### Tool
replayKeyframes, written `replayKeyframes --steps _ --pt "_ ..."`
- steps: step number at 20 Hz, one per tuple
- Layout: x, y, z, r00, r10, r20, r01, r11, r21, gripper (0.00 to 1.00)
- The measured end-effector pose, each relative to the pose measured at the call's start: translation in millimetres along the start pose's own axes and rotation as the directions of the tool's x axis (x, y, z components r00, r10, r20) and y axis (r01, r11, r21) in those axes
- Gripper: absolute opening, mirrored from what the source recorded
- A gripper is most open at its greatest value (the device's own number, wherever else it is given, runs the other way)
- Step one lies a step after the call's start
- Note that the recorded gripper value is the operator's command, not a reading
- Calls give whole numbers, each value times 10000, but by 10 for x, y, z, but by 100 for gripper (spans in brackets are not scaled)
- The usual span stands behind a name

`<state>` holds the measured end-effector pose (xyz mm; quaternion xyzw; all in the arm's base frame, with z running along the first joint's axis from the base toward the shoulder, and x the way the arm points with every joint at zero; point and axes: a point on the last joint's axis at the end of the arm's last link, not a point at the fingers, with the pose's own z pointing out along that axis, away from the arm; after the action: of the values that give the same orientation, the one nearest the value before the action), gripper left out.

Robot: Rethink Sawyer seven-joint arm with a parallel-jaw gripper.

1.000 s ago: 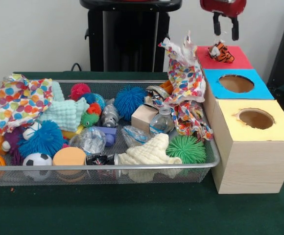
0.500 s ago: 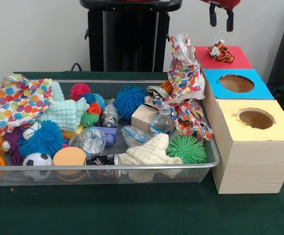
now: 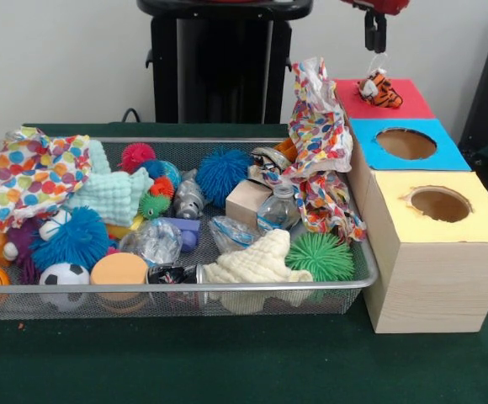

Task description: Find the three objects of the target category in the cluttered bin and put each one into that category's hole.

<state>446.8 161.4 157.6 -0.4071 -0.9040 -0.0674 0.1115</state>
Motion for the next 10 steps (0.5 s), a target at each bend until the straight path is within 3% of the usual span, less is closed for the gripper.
replayKeyframes --steps 4,10 --pt "-47 13 33 9996 76 267 -73 9999 -112 0" --pt "-205 41 125 9936 365 1067 -307 9980 -560 0"
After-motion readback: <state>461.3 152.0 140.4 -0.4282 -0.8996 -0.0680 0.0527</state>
